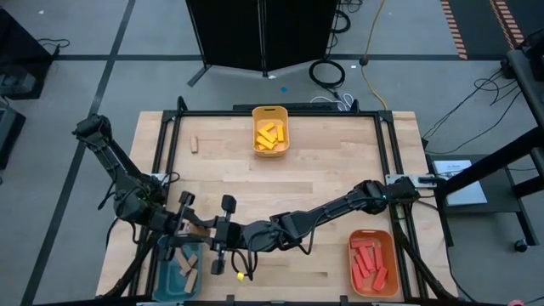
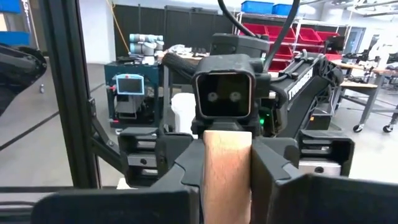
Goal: Sort blocks
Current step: Put the brown block into the blue bin
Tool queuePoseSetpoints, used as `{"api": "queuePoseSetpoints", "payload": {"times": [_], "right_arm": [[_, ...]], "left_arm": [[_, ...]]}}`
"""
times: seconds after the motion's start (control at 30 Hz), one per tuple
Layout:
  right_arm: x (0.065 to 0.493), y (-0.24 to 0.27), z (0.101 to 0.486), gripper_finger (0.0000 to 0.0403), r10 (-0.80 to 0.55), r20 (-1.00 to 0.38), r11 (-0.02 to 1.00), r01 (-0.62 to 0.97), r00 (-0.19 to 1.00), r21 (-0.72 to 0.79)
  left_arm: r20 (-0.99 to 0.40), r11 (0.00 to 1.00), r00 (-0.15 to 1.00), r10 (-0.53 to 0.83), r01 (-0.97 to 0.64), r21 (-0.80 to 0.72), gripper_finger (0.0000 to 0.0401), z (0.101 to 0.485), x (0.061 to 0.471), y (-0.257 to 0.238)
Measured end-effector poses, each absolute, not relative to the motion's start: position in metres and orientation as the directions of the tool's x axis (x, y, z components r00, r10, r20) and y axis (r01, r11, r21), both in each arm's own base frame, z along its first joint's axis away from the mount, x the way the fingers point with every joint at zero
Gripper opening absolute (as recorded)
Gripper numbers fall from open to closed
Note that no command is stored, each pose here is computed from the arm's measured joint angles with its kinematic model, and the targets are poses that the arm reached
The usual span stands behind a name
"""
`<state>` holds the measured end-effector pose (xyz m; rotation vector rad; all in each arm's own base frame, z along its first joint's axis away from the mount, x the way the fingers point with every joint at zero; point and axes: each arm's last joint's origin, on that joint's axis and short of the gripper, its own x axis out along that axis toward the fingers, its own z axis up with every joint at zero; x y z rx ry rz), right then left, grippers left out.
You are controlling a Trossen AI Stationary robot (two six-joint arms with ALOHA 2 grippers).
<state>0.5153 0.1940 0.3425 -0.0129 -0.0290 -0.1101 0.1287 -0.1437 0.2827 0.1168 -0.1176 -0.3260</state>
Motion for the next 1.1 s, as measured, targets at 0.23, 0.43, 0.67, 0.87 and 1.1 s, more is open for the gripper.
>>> {"api": "queuePoseSetpoints", "payload": {"times": [0.23,0.43,0.67,0.87,1.1], "right_arm": [[0.515,0.195,0.342,0.0043,-0.107,0.025,0.994,0.107,0.994,-0.016],[0.515,0.195,0.341,0.0069,-0.090,0.010,0.994,0.090,0.996,-0.057],[0.510,0.191,0.347,0.0158,-0.092,-0.039,0.985,0.085,0.995,-0.153],[0.487,0.183,0.370,0.0204,-0.111,-0.156,0.984,0.086,0.981,-0.158],[0.467,0.185,0.369,0.0209,-0.117,-0.333,0.992,0.097,0.936,-0.075]], "left_arm": [[0.095,0.943,0.942,-0.321,0.309,0.125,0.0089,0.283,0.129,-0.144],[0.090,0.942,0.943,-0.321,0.309,0.132,0.0089,0.282,0.129,-0.144],[0.096,0.948,0.945,-0.313,0.304,0.097,0.0089,0.288,0.127,-0.144],[-0.036,0.952,0.952,-0.304,0.302,-0.046,0.0089,0.290,0.115,-0.135],[-0.352,0.817,0.855,-0.382,0.134,-0.561,0.0089,0.269,0.102,-0.123]]}}
